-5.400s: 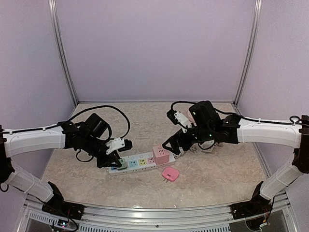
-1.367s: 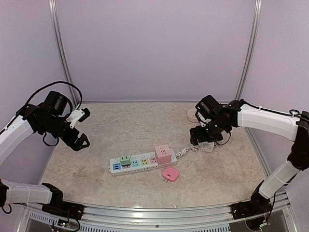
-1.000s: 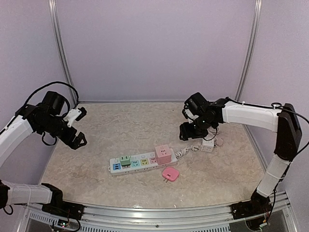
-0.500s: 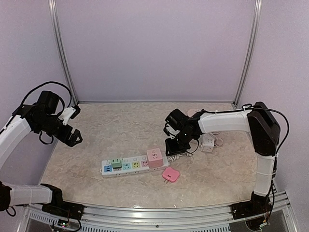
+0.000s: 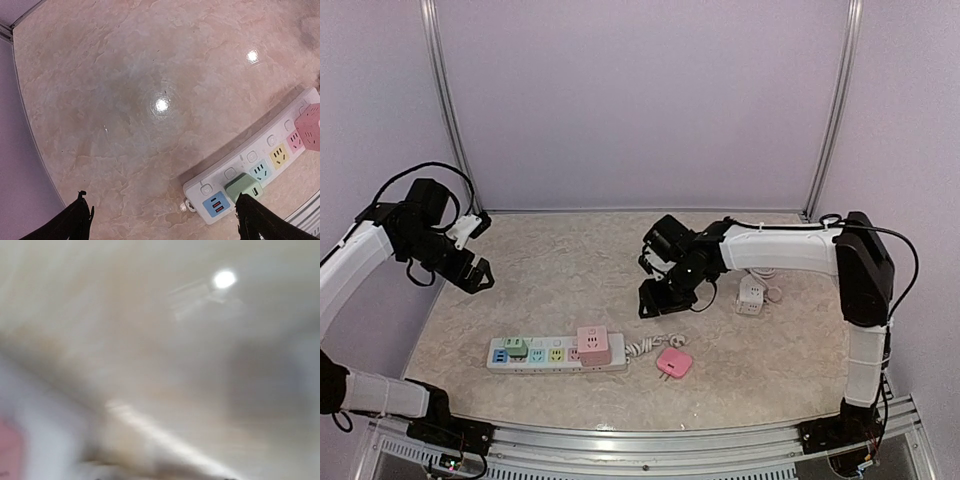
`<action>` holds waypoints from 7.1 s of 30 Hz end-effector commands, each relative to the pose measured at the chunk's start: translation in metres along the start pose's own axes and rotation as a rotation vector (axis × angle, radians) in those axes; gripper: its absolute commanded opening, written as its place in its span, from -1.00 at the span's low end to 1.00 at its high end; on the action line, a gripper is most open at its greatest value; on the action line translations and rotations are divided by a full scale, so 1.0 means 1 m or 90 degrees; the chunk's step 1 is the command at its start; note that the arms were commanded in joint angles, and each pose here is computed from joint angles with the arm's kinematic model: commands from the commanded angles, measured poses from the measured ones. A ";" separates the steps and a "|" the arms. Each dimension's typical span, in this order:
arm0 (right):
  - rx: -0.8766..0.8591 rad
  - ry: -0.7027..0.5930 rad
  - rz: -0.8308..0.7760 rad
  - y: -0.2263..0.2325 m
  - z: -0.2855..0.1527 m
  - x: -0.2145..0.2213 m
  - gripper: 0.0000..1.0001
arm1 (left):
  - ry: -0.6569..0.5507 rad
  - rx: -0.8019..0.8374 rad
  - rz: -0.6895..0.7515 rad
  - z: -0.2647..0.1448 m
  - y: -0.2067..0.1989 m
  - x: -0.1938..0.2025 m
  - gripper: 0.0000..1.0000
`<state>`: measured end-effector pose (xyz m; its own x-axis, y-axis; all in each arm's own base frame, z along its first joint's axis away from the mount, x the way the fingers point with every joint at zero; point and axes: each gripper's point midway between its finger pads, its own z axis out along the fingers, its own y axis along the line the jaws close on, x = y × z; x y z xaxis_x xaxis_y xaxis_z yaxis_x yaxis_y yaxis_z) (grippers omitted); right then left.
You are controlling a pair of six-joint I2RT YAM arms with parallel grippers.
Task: Insert the plug
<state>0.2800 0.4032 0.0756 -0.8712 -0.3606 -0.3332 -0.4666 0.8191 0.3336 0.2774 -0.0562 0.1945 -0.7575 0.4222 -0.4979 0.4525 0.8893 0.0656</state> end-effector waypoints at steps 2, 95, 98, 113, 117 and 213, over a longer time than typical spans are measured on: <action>0.236 -0.062 0.096 -0.132 -0.090 -0.022 0.13 | 0.005 0.013 0.009 -0.003 0.000 -0.006 0.95; 0.079 0.144 -0.335 -0.021 -0.011 0.137 0.84 | -0.010 0.084 0.035 -0.006 -0.023 0.002 0.91; 0.090 0.151 -0.347 -0.024 -0.006 0.138 0.80 | -0.010 0.084 0.036 -0.006 -0.023 0.002 0.91; 0.107 0.172 -0.376 -0.036 0.017 0.144 -0.13 | -0.008 0.086 0.035 -0.006 -0.023 0.003 0.91; 0.104 0.165 -0.377 -0.035 0.013 0.142 -0.39 | -0.008 0.088 0.035 -0.006 -0.024 0.002 0.91; -0.354 -0.476 -0.498 0.170 -0.189 -0.014 0.77 | -0.609 0.474 0.199 -0.129 -0.207 -0.098 -1.00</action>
<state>0.1848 0.4609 0.3272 0.0024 -0.1603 -0.9871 -0.9931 0.1153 -0.0212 0.2069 -0.2310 0.2952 -0.2344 0.2433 -0.9412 0.8808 0.4628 -0.0997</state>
